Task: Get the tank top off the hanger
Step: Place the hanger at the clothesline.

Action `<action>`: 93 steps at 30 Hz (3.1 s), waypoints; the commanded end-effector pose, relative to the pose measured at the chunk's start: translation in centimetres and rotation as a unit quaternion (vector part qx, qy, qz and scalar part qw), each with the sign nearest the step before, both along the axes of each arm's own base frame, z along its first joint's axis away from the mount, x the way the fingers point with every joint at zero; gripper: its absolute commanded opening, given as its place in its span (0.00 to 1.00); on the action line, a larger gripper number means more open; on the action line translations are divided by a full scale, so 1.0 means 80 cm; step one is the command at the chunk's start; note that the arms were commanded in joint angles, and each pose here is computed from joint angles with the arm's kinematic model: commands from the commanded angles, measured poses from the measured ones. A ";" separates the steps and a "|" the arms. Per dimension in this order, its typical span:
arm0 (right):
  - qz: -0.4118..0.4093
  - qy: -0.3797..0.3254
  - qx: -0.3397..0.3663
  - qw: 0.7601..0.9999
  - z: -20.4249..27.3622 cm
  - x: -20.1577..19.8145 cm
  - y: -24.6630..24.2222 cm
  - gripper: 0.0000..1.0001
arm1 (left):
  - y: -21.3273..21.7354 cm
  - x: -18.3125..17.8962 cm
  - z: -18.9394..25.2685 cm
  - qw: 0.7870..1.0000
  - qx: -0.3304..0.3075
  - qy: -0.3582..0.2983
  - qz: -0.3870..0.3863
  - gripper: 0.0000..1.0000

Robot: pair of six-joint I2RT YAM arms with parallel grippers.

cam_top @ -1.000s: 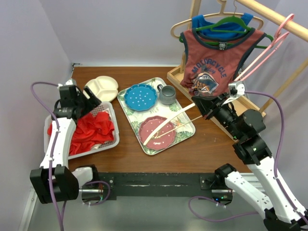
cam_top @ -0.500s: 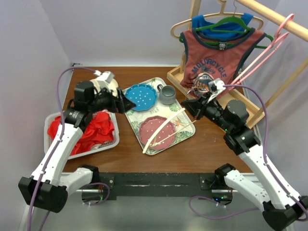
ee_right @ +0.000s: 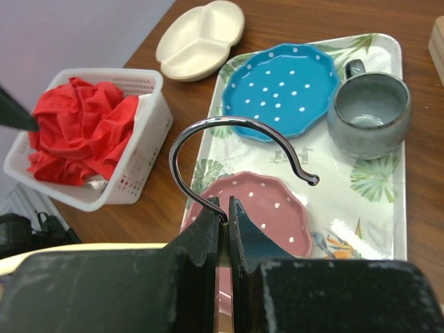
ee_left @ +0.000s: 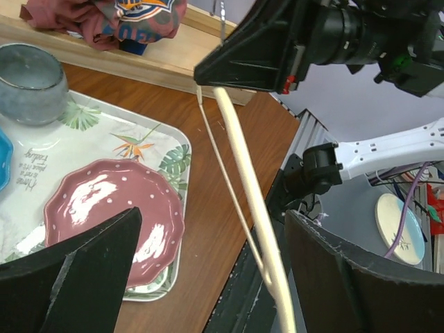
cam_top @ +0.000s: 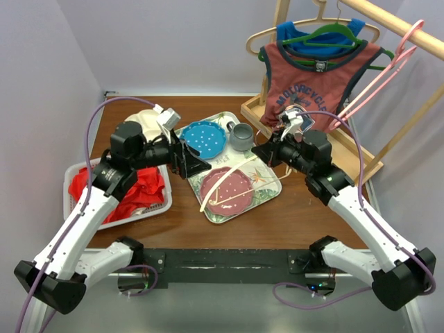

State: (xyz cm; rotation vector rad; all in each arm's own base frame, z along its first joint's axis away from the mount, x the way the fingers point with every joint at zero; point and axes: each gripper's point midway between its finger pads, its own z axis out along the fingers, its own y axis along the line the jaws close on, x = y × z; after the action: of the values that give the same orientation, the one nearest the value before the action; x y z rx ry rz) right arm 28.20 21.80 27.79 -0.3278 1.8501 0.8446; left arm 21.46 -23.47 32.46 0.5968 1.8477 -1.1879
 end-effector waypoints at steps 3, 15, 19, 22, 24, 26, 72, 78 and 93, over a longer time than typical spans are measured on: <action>-0.043 -0.057 0.041 0.997 0.067 0.025 -0.003 0.00 | -0.002 -0.022 0.004 0.999 0.006 -0.013 -0.031 0.84; -0.073 -0.066 0.029 0.995 0.083 0.035 -0.003 0.00 | -0.012 -0.001 -0.015 0.999 0.043 -0.031 0.004 0.69; -0.081 -0.071 0.028 0.994 0.088 0.035 -0.005 0.00 | -0.019 -0.003 -0.023 0.998 0.048 -0.033 -0.001 0.65; -0.081 -0.072 0.025 0.994 0.088 0.035 -0.004 0.00 | -0.023 0.000 -0.024 0.998 0.049 -0.035 0.001 0.56; -0.083 -0.072 0.022 0.994 0.087 0.036 -0.005 0.00 | -0.024 0.003 -0.025 0.998 0.053 -0.034 0.007 0.50; -0.084 -0.073 0.022 0.994 0.087 0.036 -0.005 0.00 | -0.023 0.007 -0.026 0.998 0.057 -0.034 0.015 0.45; 0.244 -0.058 0.070 0.965 0.056 -0.187 0.012 0.99 | -0.125 0.086 0.148 0.967 -0.017 -0.224 0.118 0.00; 0.221 -0.068 0.071 0.970 0.057 -0.194 0.000 0.99 | -0.160 0.102 0.187 0.958 -0.058 -0.266 0.095 0.00; 0.241 -0.069 0.078 0.965 0.059 -0.211 -0.002 0.99 | -0.257 0.140 0.219 0.941 -0.093 -0.320 0.052 0.00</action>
State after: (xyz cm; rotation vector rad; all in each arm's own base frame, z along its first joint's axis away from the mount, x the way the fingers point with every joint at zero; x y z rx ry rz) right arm 12.27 21.50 31.88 -0.7146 1.6046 1.2140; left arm 32.72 -42.56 44.65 0.6881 1.3678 -0.9180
